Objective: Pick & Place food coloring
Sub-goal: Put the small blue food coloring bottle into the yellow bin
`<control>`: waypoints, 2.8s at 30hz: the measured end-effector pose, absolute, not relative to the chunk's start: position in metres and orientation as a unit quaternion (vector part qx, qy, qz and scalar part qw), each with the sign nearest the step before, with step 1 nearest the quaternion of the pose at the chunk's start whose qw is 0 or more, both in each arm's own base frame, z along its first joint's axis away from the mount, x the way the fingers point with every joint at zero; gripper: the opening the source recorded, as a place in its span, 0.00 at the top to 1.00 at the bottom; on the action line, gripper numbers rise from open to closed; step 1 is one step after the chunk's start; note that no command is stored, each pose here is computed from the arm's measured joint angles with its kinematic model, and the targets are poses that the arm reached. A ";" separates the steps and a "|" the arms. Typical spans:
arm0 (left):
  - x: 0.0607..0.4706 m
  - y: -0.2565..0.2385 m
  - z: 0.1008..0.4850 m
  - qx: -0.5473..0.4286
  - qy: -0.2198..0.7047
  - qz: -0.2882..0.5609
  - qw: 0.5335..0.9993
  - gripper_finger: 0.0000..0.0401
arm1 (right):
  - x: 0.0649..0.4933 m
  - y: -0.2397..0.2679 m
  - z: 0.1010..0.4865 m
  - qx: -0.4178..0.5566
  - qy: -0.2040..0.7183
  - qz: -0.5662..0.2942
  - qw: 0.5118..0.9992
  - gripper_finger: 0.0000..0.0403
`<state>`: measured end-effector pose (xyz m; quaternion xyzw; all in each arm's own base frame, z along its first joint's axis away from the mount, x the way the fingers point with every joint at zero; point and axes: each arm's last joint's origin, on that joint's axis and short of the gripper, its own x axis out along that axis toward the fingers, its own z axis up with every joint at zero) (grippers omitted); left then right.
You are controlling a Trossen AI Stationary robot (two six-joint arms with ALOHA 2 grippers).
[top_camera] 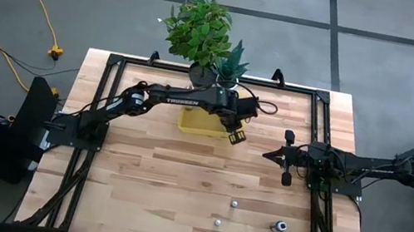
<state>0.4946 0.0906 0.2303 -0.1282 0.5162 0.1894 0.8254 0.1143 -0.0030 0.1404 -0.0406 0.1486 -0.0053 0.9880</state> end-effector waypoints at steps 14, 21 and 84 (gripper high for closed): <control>0.502 0.092 0.209 -0.121 0.529 0.178 0.821 0.91 | 0.114 -0.003 0.140 -0.041 0.149 -0.005 0.988 1.00; 0.502 0.093 0.209 -0.117 0.527 0.184 0.821 0.91 | 0.114 -0.003 0.140 -0.041 0.149 -0.005 0.988 1.00; 0.504 0.097 0.201 -0.104 0.529 0.180 0.823 0.70 | 0.114 -0.003 0.140 -0.041 0.149 -0.005 0.988 1.00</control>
